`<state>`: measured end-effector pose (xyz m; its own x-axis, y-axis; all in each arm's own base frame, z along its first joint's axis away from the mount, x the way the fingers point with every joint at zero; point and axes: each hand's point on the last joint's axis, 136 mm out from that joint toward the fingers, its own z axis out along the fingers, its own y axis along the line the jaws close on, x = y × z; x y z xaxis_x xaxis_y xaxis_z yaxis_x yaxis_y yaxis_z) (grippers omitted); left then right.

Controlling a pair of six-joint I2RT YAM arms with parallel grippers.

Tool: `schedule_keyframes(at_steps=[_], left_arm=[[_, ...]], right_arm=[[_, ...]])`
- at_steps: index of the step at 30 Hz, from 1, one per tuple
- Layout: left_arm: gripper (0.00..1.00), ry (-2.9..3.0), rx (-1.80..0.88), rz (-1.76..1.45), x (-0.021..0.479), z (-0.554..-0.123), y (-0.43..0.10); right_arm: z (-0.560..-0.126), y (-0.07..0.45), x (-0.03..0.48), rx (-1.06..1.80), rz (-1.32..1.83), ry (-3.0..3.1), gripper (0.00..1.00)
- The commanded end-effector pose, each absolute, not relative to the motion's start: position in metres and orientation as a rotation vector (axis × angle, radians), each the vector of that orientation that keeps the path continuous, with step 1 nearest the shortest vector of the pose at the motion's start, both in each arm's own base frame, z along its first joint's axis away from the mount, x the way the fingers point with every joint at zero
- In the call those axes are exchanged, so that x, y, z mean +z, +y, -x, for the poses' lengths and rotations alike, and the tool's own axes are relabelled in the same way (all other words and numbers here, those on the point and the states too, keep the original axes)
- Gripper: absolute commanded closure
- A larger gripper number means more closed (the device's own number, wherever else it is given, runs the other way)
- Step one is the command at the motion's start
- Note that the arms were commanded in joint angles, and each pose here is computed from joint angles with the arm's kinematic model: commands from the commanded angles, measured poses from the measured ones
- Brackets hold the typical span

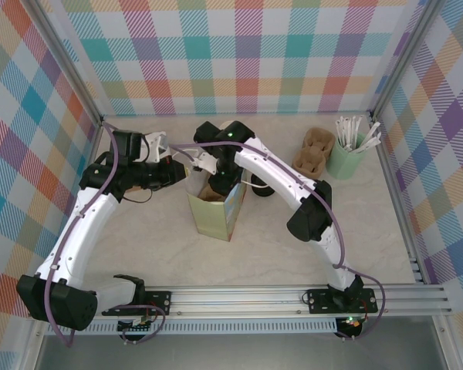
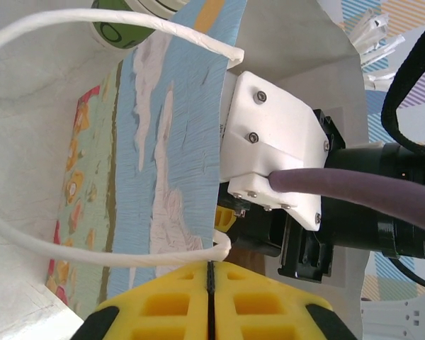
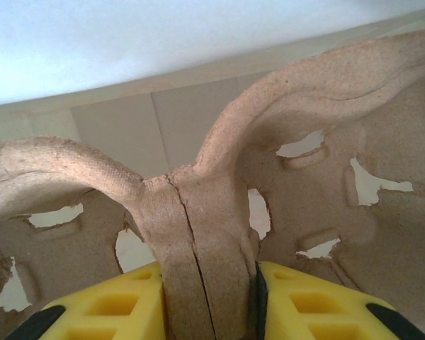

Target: Pack the takeout coffee

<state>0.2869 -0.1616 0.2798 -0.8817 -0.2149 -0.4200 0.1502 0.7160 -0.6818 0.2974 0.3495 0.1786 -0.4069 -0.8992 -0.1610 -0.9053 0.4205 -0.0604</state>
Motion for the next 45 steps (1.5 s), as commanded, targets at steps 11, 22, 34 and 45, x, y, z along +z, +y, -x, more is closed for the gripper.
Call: schedule_keyframes(at_steps=[11,22,34,45], left_arm=[[0.95,2.415,-0.973,0.028,0.293,-0.288,-0.160],[0.95,2.401,-0.982,0.018,0.299,-0.286,-0.161],[0.95,2.398,-0.994,0.014,0.302,-0.287,-0.163],[0.94,2.425,-1.003,0.008,0.294,-0.282,-0.166]], right_arm=[[-0.287,0.346,0.149,0.023,1.758,2.532,0.65],[-0.289,0.339,0.126,-0.012,1.783,2.587,0.64],[-0.292,0.349,0.148,0.059,1.743,2.533,0.49],[-0.296,0.355,0.188,0.112,1.666,2.444,0.32]])
